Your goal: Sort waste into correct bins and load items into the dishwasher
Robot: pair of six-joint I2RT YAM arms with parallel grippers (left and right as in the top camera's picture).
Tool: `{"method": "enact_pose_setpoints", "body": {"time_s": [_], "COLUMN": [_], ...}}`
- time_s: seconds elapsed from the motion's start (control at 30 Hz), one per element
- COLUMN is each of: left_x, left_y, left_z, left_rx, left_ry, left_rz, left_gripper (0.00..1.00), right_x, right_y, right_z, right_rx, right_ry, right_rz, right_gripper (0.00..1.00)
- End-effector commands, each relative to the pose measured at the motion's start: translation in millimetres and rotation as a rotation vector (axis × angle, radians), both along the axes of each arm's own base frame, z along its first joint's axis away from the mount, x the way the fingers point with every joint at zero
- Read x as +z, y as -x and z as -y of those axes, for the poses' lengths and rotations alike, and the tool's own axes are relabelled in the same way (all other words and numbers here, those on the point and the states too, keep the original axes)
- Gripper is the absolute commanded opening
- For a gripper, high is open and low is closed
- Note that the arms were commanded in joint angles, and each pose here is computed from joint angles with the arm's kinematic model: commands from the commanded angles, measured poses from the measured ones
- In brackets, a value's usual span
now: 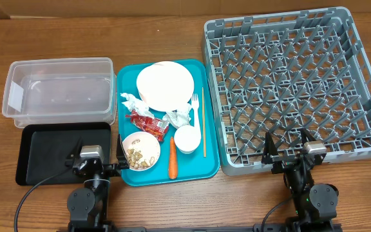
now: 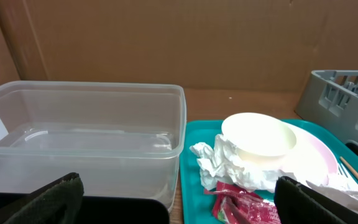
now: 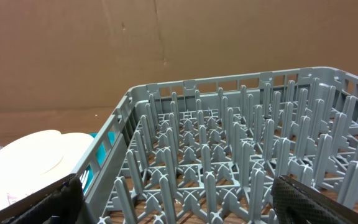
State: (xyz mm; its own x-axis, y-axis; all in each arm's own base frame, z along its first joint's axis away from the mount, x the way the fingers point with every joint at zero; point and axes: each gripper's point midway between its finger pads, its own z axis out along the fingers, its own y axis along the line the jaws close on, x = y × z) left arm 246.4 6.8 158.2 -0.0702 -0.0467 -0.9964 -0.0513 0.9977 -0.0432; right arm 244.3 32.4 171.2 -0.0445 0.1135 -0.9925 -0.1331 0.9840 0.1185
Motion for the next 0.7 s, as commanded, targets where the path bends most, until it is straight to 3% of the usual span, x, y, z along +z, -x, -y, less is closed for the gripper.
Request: {"method": "enact_pose_setpoints", "body": {"time_s": [0.0,0.2,0.67], "left_x": [1,22,166], "left_y": [0,2,49], "left_z": [2,16,26], "left_rx": [-0.008,-0.089,-0.150], "left_ry": [-0.022,0.034,0.073], "left_rz": [0.006,0.056,0.032], "left_gripper": [1.00,1.00,1.00], "right_x": [-2,-2,-2], "right_y": [0,0,0], "right_z": [1,1,1], "right_rx": [-0.008,-0.008,-0.008], "right_ry": [0.003,0.003,0.003], "right_rz": [0.005,0.005,0.005], "right_gripper": [1.00,1.00,1.00]}}
